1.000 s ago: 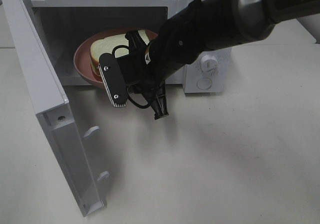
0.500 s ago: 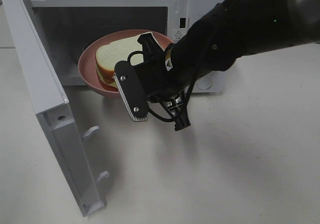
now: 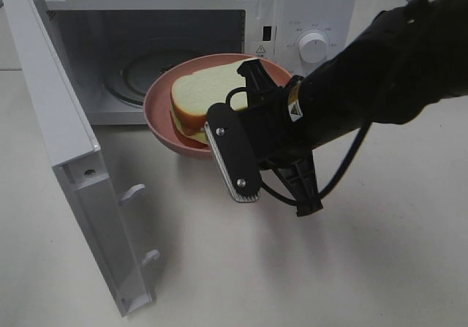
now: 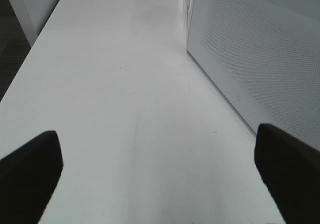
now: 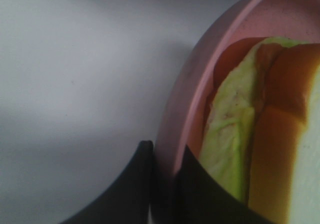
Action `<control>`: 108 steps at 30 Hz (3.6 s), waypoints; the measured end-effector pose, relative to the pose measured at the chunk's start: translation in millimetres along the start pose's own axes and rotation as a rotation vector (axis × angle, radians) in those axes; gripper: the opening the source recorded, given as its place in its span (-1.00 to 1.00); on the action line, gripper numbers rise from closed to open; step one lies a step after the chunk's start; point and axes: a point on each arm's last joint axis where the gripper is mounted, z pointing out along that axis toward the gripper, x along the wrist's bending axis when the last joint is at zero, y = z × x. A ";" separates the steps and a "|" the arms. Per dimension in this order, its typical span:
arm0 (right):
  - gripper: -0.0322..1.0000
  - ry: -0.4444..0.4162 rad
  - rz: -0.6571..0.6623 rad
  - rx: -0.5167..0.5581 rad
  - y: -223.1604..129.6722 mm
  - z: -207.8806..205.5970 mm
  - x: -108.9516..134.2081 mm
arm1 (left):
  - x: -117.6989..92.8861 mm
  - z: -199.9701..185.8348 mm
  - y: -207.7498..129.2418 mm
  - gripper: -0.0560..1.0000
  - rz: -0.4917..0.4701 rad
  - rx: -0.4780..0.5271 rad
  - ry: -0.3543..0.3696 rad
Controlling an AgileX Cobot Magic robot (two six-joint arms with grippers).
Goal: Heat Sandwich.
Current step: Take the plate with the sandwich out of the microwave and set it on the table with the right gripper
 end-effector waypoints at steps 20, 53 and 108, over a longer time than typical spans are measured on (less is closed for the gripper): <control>-0.75 0.011 0.094 0.013 -14.3 -50.3 43.4 | 0.0 0.0 0.0 0.98 0.000 0.000 0.000; -0.75 -0.026 0.286 0.146 -43.6 -126.8 94.3 | 0.0 0.0 0.0 0.98 0.000 0.000 0.000; -0.75 -0.210 1.293 0.757 -79.7 -99.4 104.1 | 0.0 0.0 0.0 0.98 0.000 0.000 0.000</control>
